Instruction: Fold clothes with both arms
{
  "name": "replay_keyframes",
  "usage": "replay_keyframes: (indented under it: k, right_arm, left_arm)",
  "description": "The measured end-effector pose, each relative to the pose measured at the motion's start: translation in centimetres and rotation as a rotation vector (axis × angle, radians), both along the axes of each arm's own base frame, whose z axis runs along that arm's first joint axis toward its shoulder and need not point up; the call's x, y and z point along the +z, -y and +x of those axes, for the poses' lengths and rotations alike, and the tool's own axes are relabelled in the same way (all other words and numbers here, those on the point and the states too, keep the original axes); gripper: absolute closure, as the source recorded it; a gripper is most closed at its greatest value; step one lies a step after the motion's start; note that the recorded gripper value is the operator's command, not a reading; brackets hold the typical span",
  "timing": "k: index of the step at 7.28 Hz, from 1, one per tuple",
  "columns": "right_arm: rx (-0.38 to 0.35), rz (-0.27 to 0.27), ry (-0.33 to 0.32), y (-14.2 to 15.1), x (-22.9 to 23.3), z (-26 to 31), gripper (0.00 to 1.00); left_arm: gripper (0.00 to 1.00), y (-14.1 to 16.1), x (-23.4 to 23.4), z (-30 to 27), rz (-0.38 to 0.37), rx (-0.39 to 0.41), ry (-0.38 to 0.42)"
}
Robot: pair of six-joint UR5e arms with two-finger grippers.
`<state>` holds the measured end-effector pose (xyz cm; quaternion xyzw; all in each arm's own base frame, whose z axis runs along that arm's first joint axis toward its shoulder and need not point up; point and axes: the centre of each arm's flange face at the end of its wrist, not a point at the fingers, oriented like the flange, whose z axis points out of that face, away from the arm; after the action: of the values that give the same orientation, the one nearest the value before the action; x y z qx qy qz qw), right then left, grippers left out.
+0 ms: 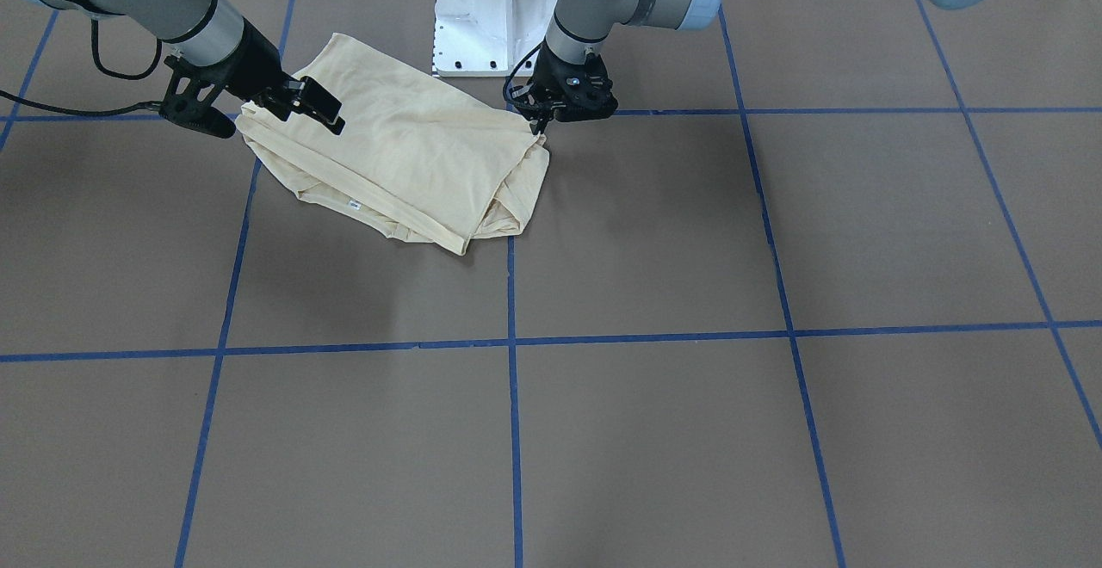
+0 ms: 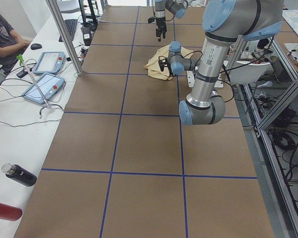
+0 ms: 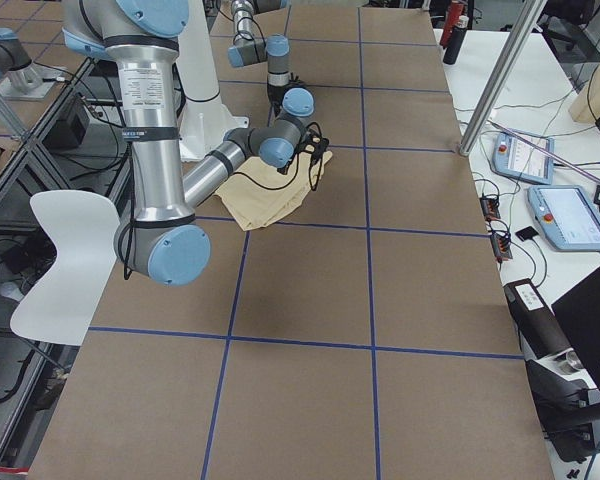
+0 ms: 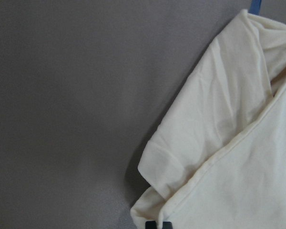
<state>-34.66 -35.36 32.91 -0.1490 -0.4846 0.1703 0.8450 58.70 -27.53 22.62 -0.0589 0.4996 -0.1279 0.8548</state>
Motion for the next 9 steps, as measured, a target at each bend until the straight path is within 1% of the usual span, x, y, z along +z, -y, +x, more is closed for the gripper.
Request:
replay_keyframes:
  k: [1,2,6,7,9]
  right_arm:
    - [0.0,-0.001,-0.001,0.0,0.1,-0.1,0.0]
    - [0.0,-0.001,-0.002,0.0,0.1,-0.1,0.0]
    - [0.015,0.003,0.002,0.7,-0.1,0.3,0.0]
    - [0.027,0.003,0.002,1.2,-0.1,0.7,0.0]
    - [0.047,0.01,0.01,1.9,-0.6,1.3,0.0]
  left_arm:
    - [1.0,0.4,-0.1,-0.3,0.0,-0.007,-0.002]
    - [1.0,1.6,-0.1,-1.0,-0.002,-0.026,0.0]
    - [1.0,9.9,0.8,-5.4,-0.006,-0.165,0.044]
    - [1.0,11.9,1.0,-6.1,0.003,-0.194,0.045]
    - [1.0,17.0,1.1,-5.1,0.053,-0.246,0.03]
